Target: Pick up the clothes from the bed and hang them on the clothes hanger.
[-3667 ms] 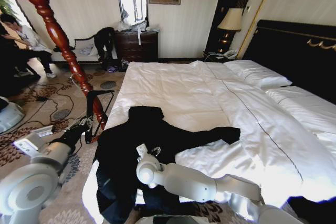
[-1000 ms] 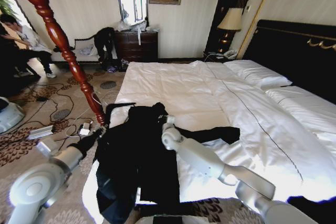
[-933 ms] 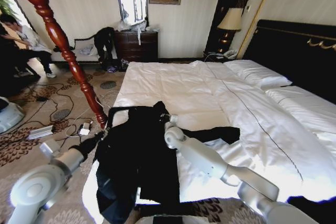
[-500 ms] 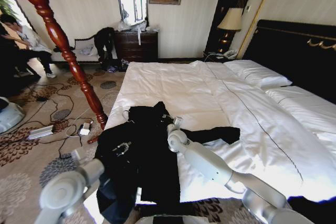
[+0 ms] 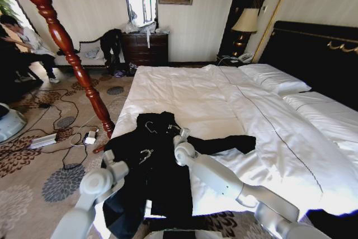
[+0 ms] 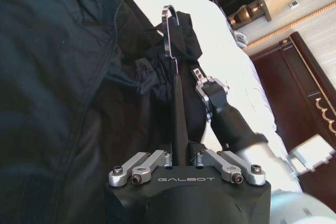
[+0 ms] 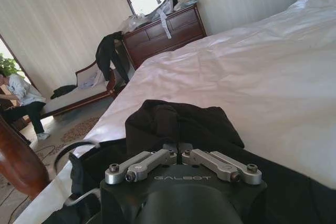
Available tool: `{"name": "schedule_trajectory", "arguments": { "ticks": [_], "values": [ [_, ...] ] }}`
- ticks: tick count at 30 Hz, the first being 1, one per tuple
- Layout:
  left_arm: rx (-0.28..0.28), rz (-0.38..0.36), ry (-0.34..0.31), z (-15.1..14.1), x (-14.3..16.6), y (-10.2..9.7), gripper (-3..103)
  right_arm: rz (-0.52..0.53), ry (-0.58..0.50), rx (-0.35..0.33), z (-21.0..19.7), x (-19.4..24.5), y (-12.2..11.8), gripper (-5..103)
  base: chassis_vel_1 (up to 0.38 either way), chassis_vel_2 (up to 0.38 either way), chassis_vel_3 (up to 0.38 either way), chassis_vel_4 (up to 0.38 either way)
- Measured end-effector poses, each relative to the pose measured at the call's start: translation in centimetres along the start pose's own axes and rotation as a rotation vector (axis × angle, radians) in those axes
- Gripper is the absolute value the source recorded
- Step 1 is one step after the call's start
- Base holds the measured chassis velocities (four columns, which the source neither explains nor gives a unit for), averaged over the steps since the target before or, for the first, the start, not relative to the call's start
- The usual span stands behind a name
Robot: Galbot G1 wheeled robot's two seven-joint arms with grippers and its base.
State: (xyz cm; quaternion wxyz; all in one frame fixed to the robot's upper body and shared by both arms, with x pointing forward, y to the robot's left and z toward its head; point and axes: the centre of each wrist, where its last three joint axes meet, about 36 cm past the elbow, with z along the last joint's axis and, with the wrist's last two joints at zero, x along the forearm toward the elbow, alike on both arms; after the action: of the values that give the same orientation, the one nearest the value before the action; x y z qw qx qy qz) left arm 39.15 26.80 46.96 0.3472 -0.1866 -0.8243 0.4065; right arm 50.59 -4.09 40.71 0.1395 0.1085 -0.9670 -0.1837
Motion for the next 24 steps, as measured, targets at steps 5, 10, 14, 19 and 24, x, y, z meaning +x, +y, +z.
{"name": "schedule_trajectory", "arguments": {
  "ticks": [5, 10, 14, 19, 24],
  "values": [
    [-0.041, 0.002, 0.025, -1.9, -2.4, 0.5, 16, -0.009, 0.011, -0.009, 0.4, 0.1, 0.6, 0, 0.000, 0.000, 0.000, 0.000],
    [-0.074, 0.005, 0.067, -2.7, -4.5, 1.3, 16, -0.010, 0.024, -0.017, 0.9, 0.3, 0.7, 0, 0.000, 0.000, 0.000, 0.000],
    [-0.099, 0.020, 0.100, -2.6, -5.9, 1.9, 16, -0.008, 0.030, -0.025, 1.2, 0.6, 0.8, 0, 0.000, 0.000, 0.000, 0.000],
    [-0.131, 0.070, 0.112, -2.5, -6.3, 2.2, 16, -0.020, 0.030, -0.057, 0.7, 1.6, 1.6, 0, 0.000, 0.000, 0.000, 0.000],
    [-0.114, 0.166, 0.109, -2.7, -5.5, 2.3, 16, -0.055, 0.027, -0.104, 0.0, 2.6, 2.7, 0, 0.000, 0.000, 0.000, 0.000]
  ]
}}
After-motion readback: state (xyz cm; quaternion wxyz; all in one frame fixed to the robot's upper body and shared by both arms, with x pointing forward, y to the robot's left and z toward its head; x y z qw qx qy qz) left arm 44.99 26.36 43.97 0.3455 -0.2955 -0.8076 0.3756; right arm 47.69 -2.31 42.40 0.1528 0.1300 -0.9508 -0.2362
